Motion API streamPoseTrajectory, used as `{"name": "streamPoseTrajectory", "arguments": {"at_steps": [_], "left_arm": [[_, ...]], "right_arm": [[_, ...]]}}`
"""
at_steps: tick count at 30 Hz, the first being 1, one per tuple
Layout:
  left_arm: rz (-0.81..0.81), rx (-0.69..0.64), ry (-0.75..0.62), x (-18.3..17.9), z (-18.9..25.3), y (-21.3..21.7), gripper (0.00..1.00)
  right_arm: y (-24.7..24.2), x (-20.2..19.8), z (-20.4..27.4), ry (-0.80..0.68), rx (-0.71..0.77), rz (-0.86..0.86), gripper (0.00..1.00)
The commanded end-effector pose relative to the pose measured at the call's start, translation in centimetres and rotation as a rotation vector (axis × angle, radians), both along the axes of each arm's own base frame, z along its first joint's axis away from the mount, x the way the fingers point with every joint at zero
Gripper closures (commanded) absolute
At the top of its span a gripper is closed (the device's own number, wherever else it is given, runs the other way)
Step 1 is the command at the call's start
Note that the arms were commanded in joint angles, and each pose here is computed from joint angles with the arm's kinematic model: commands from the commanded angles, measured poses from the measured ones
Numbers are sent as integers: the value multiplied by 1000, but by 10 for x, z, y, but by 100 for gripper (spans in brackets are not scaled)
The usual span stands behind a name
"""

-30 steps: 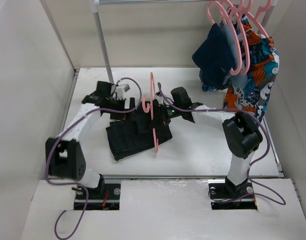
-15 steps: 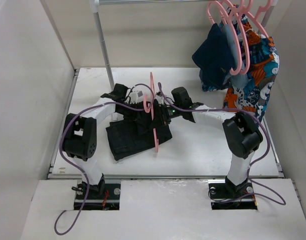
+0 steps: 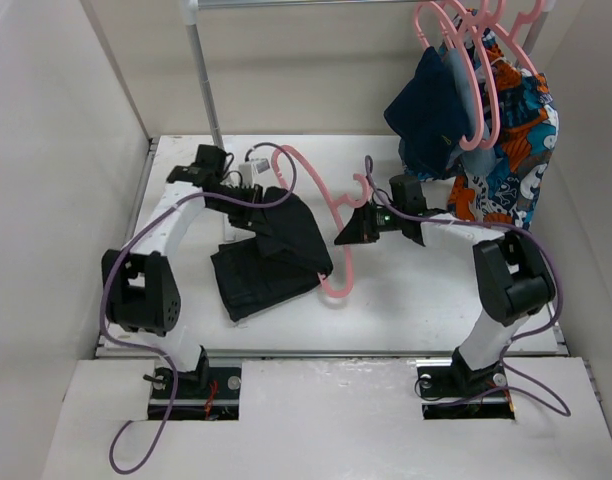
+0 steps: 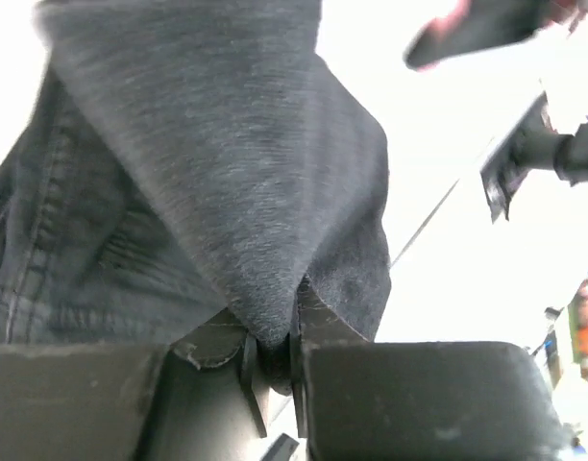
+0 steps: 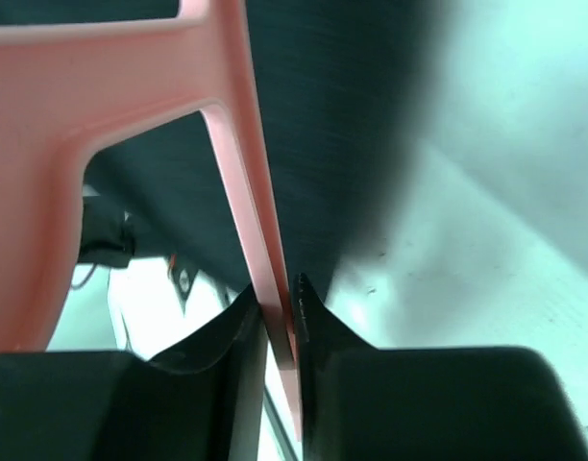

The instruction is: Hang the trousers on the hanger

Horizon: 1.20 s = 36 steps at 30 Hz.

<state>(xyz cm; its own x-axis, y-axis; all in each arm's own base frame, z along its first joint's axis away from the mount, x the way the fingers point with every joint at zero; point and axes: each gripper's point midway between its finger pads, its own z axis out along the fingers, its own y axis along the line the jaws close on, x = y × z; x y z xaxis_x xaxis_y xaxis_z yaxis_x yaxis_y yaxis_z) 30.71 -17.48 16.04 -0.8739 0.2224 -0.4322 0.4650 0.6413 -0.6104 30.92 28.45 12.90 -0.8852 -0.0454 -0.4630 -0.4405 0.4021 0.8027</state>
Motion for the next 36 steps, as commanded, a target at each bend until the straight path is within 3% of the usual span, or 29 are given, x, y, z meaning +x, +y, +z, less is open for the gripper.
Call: {"name": "streamPoseTrajectory", "arguments": {"at_steps": [1,10,12,14,17,20,23,28,30,31,35,36], "left_arm": [[-169,-71,-88,-51,62,0,100],[-178,-37,-196,-60,94,4,100],[-128,15,-217,-49,101,15,100],[-44,174,-224,-34,90,40,100],[3,439,-218,-25,60,84,100],[-59,609,-79,-45,4,113,100],[-131,617,79,-73,-38,116,100],[-162,608,154,-73,-81,102,96],[-161,660,175,-71,-104,108,86],[-159,670,169,-71,-108,110,86],[-78,636,219,-69,-124,115,54],[-44,613,194,-57,-118,114,39]], "right_arm": [[3,10,-11,-29,-37,-30,100],[24,35,-33,5,-129,-132,100],[23,39,-35,10,-140,-159,100],[10,38,-42,25,-179,-205,100],[-17,38,-42,26,-227,-292,100],[-40,35,-31,-14,-292,-347,100],[-50,32,-15,-65,-348,-370,100],[-26,23,25,-143,-369,-299,100],[-25,22,49,-179,-369,-327,100],[-24,21,49,-184,-375,-328,100],[-30,17,101,-235,-314,-415,100],[-28,10,119,-258,-293,-424,100]]}}
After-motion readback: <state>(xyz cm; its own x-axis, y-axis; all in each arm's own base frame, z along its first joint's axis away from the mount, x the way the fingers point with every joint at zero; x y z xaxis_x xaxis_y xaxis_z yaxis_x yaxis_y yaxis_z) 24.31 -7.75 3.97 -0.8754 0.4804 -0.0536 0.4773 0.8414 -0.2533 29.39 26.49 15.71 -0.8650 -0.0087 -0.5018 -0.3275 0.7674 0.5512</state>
